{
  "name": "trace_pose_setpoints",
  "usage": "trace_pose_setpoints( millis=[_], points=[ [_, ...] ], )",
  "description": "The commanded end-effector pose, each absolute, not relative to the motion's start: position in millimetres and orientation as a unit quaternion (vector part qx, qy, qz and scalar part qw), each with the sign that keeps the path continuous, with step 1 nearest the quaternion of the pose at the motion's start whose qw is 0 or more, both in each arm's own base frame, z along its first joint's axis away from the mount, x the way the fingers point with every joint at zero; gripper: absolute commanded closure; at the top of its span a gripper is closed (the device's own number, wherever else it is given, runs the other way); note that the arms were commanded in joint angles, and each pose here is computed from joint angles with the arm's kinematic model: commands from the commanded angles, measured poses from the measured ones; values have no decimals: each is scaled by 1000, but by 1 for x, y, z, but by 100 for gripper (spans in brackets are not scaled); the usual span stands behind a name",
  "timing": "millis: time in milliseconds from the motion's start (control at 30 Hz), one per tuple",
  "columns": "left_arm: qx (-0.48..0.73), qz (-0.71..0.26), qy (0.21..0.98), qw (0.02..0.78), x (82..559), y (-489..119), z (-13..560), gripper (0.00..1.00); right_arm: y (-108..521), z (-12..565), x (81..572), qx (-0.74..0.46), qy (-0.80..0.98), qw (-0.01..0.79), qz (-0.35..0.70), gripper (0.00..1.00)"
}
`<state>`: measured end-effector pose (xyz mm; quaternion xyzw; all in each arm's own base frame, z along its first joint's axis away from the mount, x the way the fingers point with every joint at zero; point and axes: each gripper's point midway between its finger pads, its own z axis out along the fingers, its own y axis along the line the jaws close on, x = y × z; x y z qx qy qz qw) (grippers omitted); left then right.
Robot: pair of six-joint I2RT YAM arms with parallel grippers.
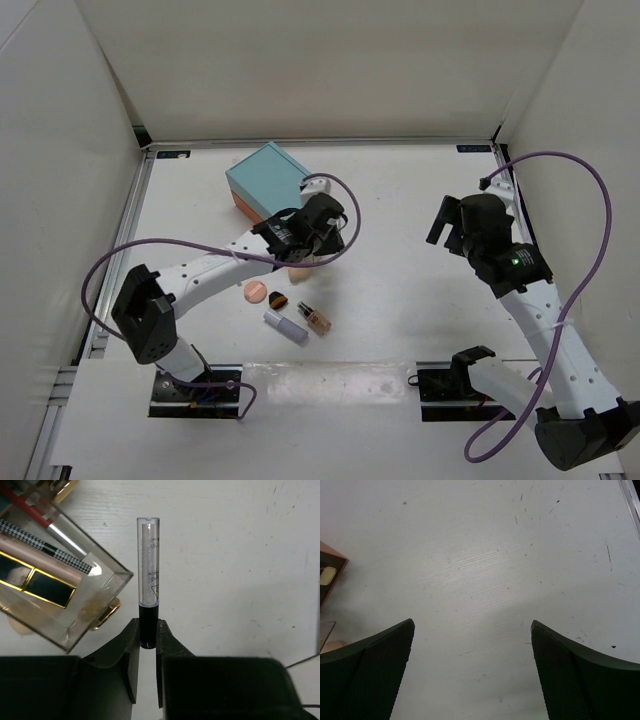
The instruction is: Organize the makeup
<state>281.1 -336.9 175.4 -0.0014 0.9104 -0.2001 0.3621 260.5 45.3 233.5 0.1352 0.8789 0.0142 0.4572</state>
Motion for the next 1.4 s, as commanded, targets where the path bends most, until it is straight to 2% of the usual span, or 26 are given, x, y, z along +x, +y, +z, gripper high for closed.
trace_pose_setpoints(
  millis=[0, 467, 567, 833, 900, 967, 1033, 1233, 1367],
  points=[
    [-73, -285, 889, 352, 278, -331, 211, 87, 46, 251, 269, 153, 864, 480, 25, 1],
    [-176, -302, 875, 335, 297, -292, 204, 81, 44, 254, 268, 158, 862, 481, 24, 1],
    [-181, -301, 876, 330, 295, -291, 198, 72, 43, 249, 268, 157, 865, 476, 19, 1],
    [-211, -293, 869, 339, 295, -281, 198, 72, 46, 245, 270, 155, 868, 471, 21, 1],
    [-214, -293, 866, 344, 296, -279, 201, 65, 47, 245, 270, 151, 869, 471, 23, 1],
    [-209, -293, 865, 350, 296, -280, 203, 44, 47, 241, 270, 147, 873, 465, 20, 1],
    [-209, -290, 865, 353, 298, -279, 204, 34, 48, 241, 269, 146, 873, 466, 21, 1],
    [-197, -293, 861, 365, 300, -279, 212, 29, 55, 237, 270, 117, 880, 460, 34, 1],
    [-172, -280, 850, 411, 304, -268, 244, 18, 82, 237, 272, 42, 884, 458, 83, 1]
  ],
)
